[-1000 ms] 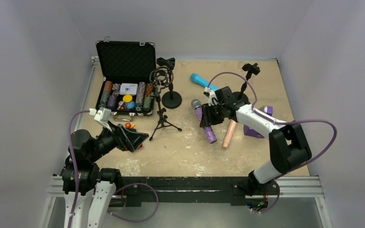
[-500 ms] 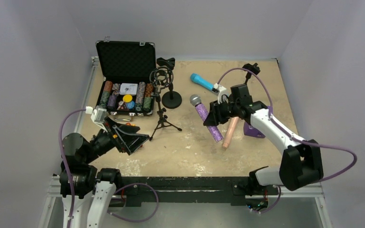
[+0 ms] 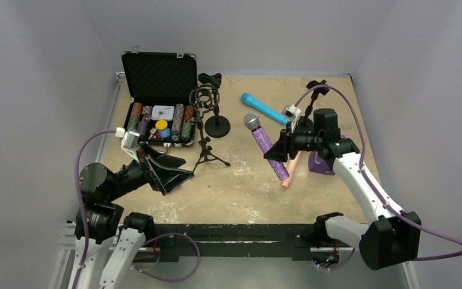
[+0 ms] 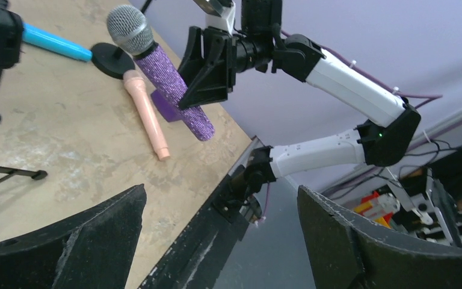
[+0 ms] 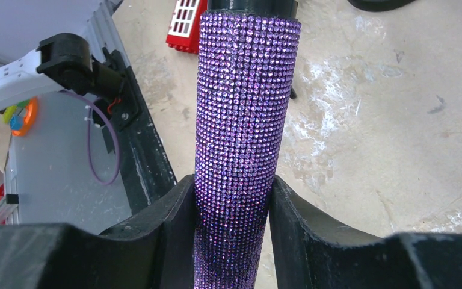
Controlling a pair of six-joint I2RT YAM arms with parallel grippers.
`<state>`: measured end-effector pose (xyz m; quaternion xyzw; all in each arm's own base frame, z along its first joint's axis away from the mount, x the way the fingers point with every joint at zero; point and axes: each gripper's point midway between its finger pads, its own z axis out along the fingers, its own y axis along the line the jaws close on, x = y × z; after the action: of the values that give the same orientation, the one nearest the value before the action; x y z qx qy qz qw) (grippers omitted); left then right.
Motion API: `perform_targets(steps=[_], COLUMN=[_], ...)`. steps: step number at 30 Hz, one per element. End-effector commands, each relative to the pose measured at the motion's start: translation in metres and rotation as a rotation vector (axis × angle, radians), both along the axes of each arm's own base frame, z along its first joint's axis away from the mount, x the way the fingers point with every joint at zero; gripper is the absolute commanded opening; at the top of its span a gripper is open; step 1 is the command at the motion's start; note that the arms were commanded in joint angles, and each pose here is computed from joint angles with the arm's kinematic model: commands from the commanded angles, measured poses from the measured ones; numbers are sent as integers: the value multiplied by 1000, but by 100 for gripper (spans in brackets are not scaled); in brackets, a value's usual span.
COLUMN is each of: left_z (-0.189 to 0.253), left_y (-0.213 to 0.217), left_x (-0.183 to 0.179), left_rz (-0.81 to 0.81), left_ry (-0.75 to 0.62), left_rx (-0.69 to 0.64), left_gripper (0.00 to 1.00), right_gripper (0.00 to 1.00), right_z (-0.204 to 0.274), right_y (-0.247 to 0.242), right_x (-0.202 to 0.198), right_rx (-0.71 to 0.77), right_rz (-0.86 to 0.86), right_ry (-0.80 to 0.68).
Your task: Attach the microphones to the stand
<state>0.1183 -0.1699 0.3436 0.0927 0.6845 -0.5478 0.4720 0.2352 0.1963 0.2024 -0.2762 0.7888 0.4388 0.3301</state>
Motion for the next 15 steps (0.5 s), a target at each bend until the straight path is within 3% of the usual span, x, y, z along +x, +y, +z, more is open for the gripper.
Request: perform_targets(steps=[1,15], left_z=[17,35], left_y=[-13,-56], left_x=[-1,-5], left_rz=[-52,-196], left_ry=[-35,-50], left_rx=[-29,24], left_gripper=[98,96], right_gripper=[0,0], right_z=[27,54], right_y=[4,1], right_x=[-11,-38], right_rx=[93,186], right_rz=[93,189], right_ry=[-117,-208])
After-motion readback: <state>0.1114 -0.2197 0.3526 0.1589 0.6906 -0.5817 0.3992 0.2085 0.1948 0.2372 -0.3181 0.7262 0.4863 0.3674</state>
